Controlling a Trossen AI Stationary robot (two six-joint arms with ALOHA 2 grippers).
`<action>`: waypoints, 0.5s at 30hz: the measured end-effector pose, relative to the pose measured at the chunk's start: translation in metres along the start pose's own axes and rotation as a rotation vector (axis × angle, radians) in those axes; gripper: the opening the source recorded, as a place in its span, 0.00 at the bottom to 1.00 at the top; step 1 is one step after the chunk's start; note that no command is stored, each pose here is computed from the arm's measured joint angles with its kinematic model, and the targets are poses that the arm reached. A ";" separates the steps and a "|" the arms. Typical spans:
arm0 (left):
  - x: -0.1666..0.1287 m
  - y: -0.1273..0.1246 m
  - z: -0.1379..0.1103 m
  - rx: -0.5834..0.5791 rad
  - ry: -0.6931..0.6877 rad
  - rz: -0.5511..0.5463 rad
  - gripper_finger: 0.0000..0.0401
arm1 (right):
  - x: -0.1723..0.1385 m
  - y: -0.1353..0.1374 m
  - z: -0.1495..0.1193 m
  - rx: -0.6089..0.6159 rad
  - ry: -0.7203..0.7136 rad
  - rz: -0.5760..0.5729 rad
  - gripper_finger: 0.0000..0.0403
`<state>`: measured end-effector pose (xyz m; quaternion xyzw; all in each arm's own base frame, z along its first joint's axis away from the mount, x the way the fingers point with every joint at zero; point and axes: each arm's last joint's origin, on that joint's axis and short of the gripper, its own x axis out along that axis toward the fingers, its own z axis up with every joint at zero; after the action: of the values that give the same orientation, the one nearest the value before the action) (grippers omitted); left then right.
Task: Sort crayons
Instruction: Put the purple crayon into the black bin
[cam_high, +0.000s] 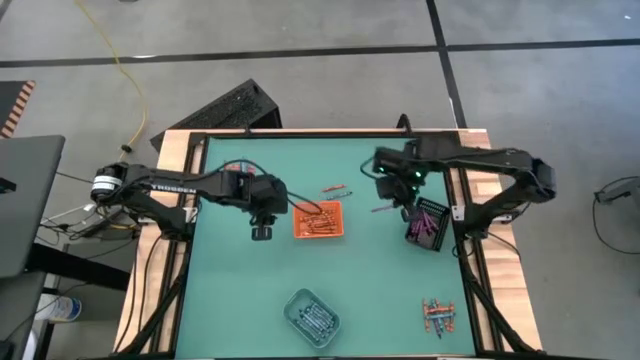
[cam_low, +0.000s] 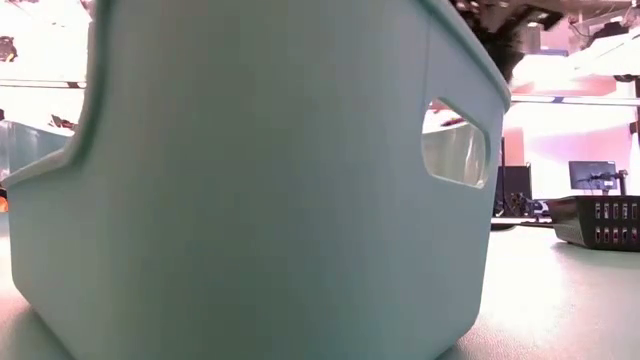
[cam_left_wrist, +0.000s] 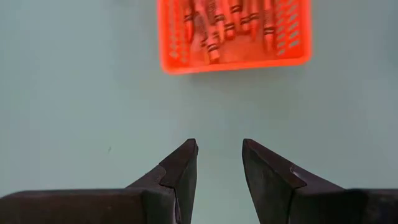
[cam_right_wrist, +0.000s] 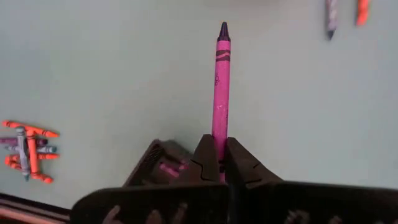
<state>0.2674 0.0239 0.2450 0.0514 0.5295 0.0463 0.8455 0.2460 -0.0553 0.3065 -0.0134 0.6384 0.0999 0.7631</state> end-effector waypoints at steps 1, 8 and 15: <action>0.000 -0.003 0.001 0.009 -0.011 0.000 0.29 | 0.004 0.005 -0.006 0.017 0.010 -0.004 0.00; 0.002 -0.019 0.010 0.072 -0.133 0.000 0.29 | 0.030 0.029 -0.050 0.174 0.110 -0.065 0.00; 0.001 -0.019 0.015 0.112 -0.176 0.009 0.29 | 0.052 0.045 -0.095 0.153 0.286 -0.177 0.00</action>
<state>0.2815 0.0048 0.2478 0.1049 0.4546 0.0154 0.8844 0.1547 -0.0187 0.2434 -0.0255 0.7423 -0.0196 0.6693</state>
